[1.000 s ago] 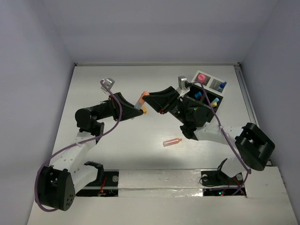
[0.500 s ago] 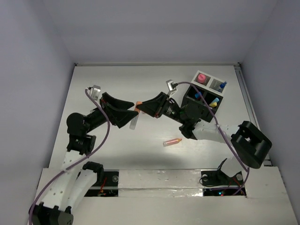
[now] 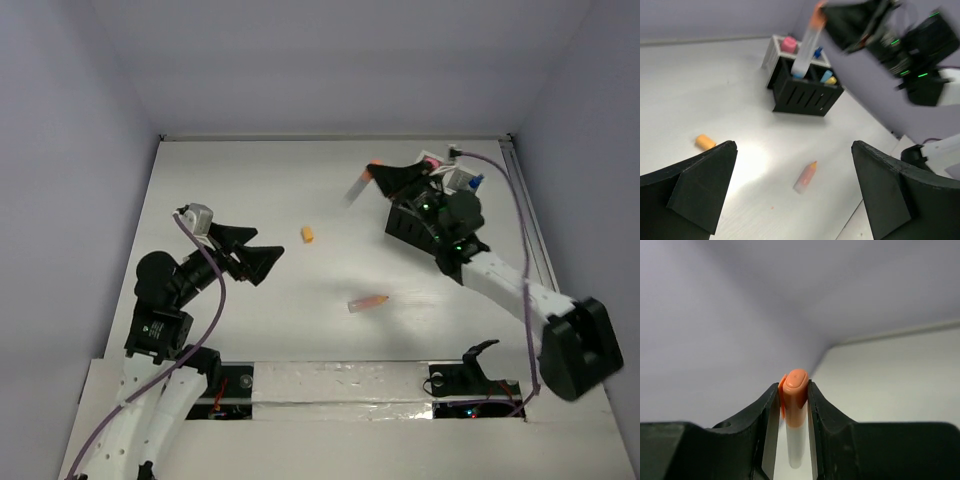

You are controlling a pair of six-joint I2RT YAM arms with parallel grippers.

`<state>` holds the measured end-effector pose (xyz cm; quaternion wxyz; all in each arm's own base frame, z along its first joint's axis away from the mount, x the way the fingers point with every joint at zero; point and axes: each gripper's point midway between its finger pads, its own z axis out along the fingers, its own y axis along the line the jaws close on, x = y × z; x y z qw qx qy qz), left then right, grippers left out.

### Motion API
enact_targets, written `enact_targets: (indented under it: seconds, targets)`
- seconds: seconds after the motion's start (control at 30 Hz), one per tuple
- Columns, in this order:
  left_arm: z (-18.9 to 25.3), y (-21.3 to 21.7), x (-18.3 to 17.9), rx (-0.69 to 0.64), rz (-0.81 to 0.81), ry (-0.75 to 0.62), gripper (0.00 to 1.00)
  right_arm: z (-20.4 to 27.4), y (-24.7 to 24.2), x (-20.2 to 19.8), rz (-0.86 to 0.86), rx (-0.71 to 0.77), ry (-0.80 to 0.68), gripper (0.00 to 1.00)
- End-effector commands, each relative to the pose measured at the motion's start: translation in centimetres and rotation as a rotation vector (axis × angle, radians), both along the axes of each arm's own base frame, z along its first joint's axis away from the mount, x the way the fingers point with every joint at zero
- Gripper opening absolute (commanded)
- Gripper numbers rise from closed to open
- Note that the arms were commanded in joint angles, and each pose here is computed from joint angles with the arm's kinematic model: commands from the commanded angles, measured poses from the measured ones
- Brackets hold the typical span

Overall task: Sort the stationery into containers
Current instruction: Place the pen in the storage box.

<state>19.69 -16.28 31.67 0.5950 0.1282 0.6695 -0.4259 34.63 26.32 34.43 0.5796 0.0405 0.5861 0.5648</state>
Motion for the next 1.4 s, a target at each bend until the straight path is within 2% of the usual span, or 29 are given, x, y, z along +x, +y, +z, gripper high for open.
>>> enact_targets:
  seconds: [0.0,0.1,0.23,0.37,0.77,1.07,1.13,1.17,1.27,1.37]
  targets:
    - [-2.3,0.1,0.6,0.075,0.014,0.034,0.99,-0.7,-9.3,1.6,-0.477,-0.324,0.019,0.00]
    - [-2.4,-0.5,-0.1,0.075,-0.017,0.029,0.99,-1.1,-15.5,1.0,-0.738,-0.471,0.057,0.00]
    - [-2.8,-0.8,-0.4,0.078,-0.022,0.041,0.99,-1.9,-20.9,0.7,-0.966,-0.596,0.116,0.00]
    - [-2.9,-1.2,-1.0,0.080,-0.043,0.039,0.99,-3.4,-23.4,1.1,-1.060,-0.657,0.163,0.00]
    - [-2.8,-1.2,-1.3,0.079,-0.040,0.031,0.99,-7.6,-27.2,3.0,-1.192,-0.767,0.255,0.00]
    - [-2.8,-1.2,-1.3,0.075,-0.035,0.029,0.99,-10.1,-25.4,5.3,-1.108,-0.767,0.275,0.01]
    - [-2.7,-1.2,-1.3,0.072,-0.035,0.028,0.99,-11.0,-24.8,5.2,-1.069,-0.767,0.292,0.15]
    - [-2.8,-1.2,-1.3,0.073,-0.038,0.029,0.99,-11.2,-24.6,5.2,-1.055,-0.764,0.297,0.33]
    - [-3.0,-1.5,-1.3,0.074,-0.055,0.036,0.97,-11.7,-24.2,4.8,-1.018,-0.753,0.319,0.55]
    - [-3.3,-1.9,-1.2,0.079,-0.079,0.046,0.91,-11.0,-23.7,4.5,-0.987,-0.741,0.310,0.65]
